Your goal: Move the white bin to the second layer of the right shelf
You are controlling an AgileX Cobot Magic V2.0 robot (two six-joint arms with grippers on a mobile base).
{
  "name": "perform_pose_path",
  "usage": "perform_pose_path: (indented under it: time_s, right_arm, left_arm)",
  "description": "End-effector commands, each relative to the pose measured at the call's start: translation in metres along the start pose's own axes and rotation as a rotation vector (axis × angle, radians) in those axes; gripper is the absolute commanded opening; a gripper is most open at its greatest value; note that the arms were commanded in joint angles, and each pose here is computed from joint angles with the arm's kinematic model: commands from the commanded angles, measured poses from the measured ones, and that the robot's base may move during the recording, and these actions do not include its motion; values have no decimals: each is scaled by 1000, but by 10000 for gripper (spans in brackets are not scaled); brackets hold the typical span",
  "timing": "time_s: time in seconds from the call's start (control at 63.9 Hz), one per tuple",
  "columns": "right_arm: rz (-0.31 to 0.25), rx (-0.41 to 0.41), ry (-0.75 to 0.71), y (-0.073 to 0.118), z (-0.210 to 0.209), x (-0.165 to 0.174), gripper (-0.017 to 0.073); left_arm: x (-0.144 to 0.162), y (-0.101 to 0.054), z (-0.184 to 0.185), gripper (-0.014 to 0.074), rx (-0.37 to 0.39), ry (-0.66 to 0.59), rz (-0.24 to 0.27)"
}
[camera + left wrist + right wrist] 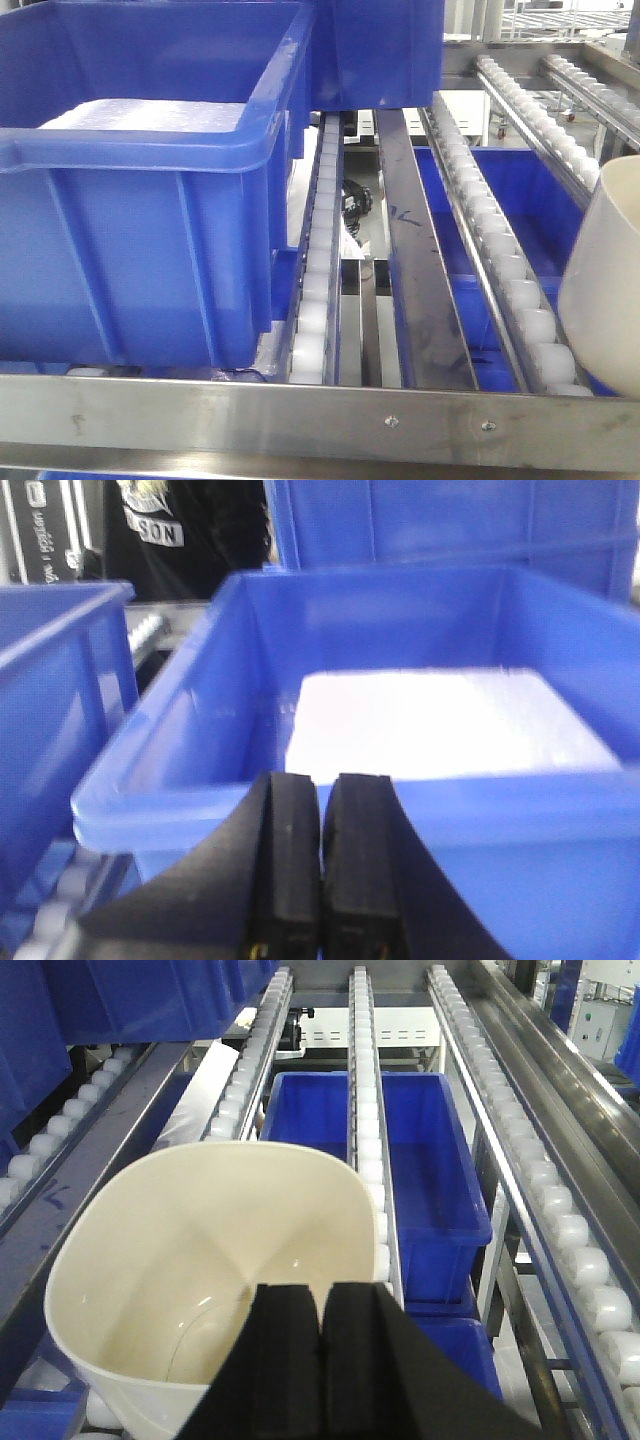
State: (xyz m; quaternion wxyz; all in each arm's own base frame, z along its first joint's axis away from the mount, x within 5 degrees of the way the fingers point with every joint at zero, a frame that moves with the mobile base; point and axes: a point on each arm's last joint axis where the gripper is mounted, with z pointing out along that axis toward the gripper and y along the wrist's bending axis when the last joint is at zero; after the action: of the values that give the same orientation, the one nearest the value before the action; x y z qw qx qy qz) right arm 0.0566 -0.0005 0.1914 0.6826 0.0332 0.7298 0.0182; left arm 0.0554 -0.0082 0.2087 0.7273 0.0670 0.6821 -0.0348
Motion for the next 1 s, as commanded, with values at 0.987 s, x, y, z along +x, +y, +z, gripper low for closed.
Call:
perform_pose_path:
  time_s: [0.987]
  right_arm:
    - [-7,-1,-115,0,-3,-14,48]
  left_arm:
    - [13,5,-1,85,-97,39,-33]
